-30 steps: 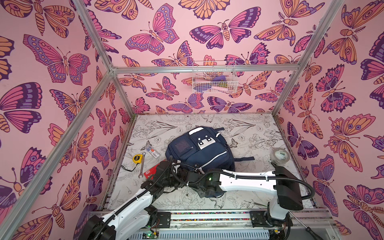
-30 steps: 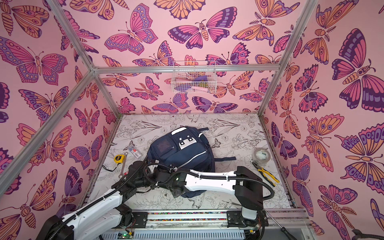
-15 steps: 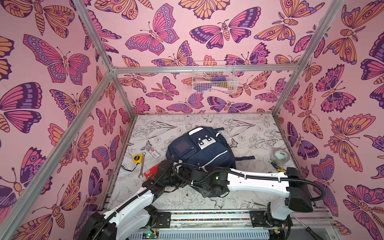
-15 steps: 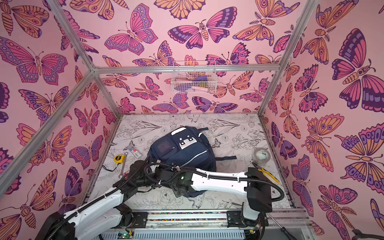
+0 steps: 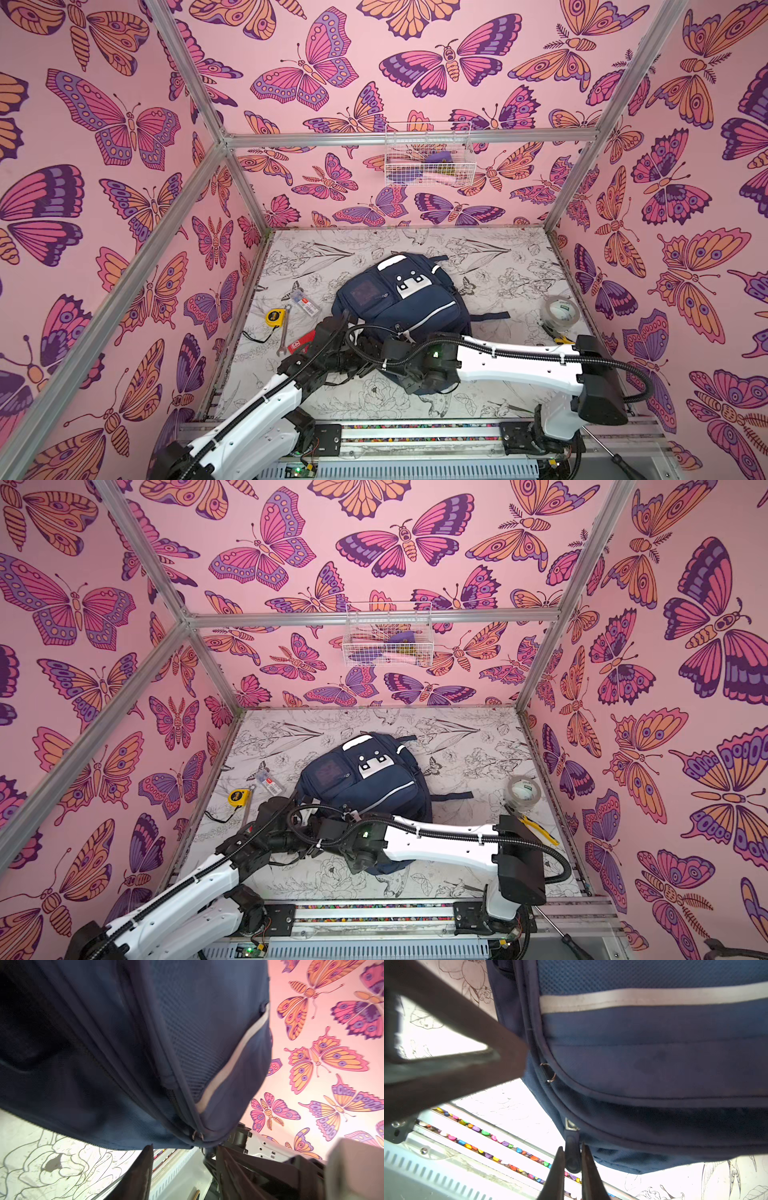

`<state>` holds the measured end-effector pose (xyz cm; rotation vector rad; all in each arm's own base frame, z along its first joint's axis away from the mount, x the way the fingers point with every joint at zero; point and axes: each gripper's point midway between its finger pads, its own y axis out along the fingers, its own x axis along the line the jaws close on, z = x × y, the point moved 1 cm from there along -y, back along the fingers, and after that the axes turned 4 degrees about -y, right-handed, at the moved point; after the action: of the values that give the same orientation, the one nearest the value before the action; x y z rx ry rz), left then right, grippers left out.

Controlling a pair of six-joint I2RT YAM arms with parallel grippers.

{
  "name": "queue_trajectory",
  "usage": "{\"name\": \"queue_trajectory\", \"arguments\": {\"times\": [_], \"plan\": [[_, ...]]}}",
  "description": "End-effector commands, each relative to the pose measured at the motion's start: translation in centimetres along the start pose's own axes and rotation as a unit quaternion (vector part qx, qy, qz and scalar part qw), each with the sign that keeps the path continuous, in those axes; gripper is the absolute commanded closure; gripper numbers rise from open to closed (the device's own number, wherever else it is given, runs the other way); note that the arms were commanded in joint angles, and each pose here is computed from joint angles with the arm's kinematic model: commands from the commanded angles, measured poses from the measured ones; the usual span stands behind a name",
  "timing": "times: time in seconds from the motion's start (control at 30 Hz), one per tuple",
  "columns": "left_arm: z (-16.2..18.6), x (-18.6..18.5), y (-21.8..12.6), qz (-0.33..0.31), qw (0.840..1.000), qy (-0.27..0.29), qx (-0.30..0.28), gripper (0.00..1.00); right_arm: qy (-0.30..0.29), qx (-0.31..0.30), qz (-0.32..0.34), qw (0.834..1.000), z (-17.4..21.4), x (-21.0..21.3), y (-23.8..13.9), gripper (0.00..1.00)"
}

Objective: Pack the student bag

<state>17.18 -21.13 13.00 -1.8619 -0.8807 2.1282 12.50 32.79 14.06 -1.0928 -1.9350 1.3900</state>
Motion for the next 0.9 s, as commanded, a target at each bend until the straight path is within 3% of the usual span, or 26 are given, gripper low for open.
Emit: {"name": "queue_trajectory", "arguments": {"times": [0.0, 0.13, 0.33, 0.5, 0.57, 0.63, 0.73, 0.87], "plan": [[0.0, -1.2, 0.2, 0.006, 1.000, 0.016, 0.012, 0.51, 0.004, -0.021, -0.002, 1.000, -0.8, -0.4, -1.9, 1.00], [-0.4, -1.5, 0.6, 0.009, 1.000, 0.016, 0.011, 0.52, 0.008, -0.026, -0.023, 0.999, -1.0, 0.3, -1.9, 1.00], [-0.6, -2.1, 1.7, 0.021, 0.999, 0.015, 0.022, 0.63, 0.012, -0.032, -0.025, 0.999, -1.2, 0.3, -1.9, 1.00], [-0.7, -1.8, 1.2, 0.022, 1.000, 0.016, 0.005, 0.60, 0.028, -0.013, -0.019, 0.999, -0.5, -0.4, -0.9, 0.99], [-0.6, -1.7, 1.1, 0.021, 1.000, 0.018, 0.004, 0.60, 0.041, -0.007, -0.035, 0.999, -0.2, -0.2, -0.1, 0.79], [-0.4, -1.3, 1.1, 0.017, 1.000, 0.016, 0.007, 0.60, 0.050, -0.008, -0.065, 0.997, 0.1, 0.6, 0.4, 0.68], [-0.3, -0.9, 1.2, 0.014, 1.000, 0.015, 0.008, 0.60, 0.075, -0.017, -0.101, 0.992, -0.1, 1.0, 0.5, 0.55], [-0.2, -0.8, 1.2, 0.014, 1.000, 0.015, 0.009, 0.60, 0.109, -0.016, -0.141, 0.984, 0.2, 1.0, 1.5, 0.50]]}}
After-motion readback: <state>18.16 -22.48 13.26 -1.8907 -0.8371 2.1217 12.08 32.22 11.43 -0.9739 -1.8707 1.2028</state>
